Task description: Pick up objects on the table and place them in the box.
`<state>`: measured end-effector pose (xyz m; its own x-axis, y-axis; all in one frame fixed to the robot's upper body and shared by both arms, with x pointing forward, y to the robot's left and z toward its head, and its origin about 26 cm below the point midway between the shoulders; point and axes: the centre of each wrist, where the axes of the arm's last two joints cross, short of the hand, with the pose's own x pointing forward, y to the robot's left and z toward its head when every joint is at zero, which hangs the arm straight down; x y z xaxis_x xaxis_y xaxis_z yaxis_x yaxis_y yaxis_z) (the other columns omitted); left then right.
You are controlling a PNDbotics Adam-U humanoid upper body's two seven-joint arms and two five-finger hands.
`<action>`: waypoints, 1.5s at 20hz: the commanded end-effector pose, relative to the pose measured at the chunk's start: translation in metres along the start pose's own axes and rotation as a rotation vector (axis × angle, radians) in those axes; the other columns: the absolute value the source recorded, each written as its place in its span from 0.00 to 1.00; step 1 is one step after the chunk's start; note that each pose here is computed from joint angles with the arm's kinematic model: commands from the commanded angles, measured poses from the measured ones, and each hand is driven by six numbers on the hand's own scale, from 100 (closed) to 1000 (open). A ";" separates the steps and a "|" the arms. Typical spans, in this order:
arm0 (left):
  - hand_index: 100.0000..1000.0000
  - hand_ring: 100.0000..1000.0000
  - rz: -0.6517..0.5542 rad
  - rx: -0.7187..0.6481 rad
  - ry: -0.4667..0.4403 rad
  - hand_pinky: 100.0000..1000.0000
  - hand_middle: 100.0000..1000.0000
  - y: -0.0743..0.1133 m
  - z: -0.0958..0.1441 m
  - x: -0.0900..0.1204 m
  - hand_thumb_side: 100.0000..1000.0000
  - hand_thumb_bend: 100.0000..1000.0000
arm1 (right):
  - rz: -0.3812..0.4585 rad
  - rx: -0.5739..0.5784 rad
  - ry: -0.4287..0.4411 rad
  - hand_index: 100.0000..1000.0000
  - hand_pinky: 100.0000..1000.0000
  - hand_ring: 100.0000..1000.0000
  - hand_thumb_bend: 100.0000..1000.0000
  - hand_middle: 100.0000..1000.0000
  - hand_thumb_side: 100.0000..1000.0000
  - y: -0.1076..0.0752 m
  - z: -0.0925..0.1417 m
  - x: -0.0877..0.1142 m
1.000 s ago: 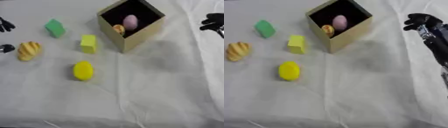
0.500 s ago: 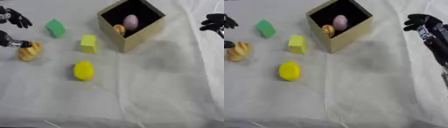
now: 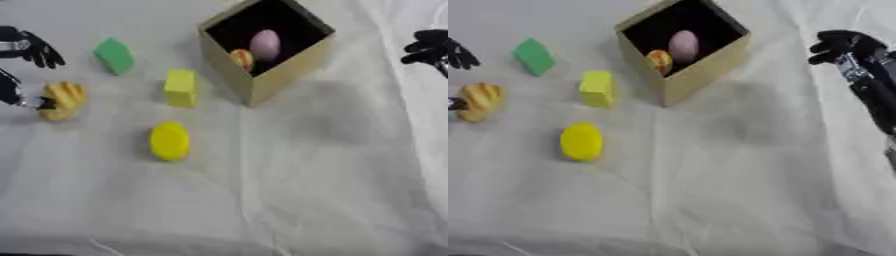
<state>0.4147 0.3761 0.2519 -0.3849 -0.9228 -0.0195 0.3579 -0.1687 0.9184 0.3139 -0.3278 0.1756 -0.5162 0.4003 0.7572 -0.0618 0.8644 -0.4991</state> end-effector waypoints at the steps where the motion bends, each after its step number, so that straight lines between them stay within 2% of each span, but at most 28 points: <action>1: 0.82 0.72 -0.013 0.015 0.043 0.78 0.67 0.011 0.008 -0.007 0.28 0.47 | 0.025 0.004 -0.017 0.80 0.90 0.69 0.00 0.66 0.74 -0.007 -0.002 0.006; 12: 0.81 0.72 -0.007 -0.016 0.137 0.76 0.67 -0.004 0.001 -0.028 0.29 0.47 | 0.024 -0.002 -0.019 0.80 0.90 0.69 0.00 0.66 0.74 -0.008 -0.002 0.006; 19: 0.79 0.70 -0.018 -0.018 0.150 0.73 0.64 -0.009 -0.005 -0.033 0.29 0.44 | 0.021 -0.007 -0.018 0.80 0.90 0.69 0.00 0.66 0.74 -0.008 -0.001 0.006; 24: 0.75 0.66 -0.013 0.006 0.146 0.71 0.60 -0.010 -0.012 -0.033 0.31 0.33 | 0.018 -0.011 -0.014 0.80 0.90 0.69 0.00 0.66 0.75 -0.008 -0.001 0.005; 26: 0.72 0.64 -0.011 0.013 0.142 0.70 0.58 -0.010 -0.015 -0.032 0.28 0.29 | 0.017 -0.014 -0.011 0.80 0.90 0.69 0.00 0.66 0.75 -0.008 0.000 0.005; 30: 0.64 0.61 -0.023 0.031 0.140 0.67 0.55 -0.010 -0.019 -0.030 0.15 0.22 | 0.015 -0.020 -0.008 0.80 0.90 0.69 0.00 0.66 0.74 -0.008 0.001 0.004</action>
<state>0.4402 0.3928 0.2208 -0.2860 -0.9554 -0.0735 0.3588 -0.1779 0.9163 0.3126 -0.3303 0.1739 -0.5078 0.4021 0.7619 -0.0536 0.8680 -0.4937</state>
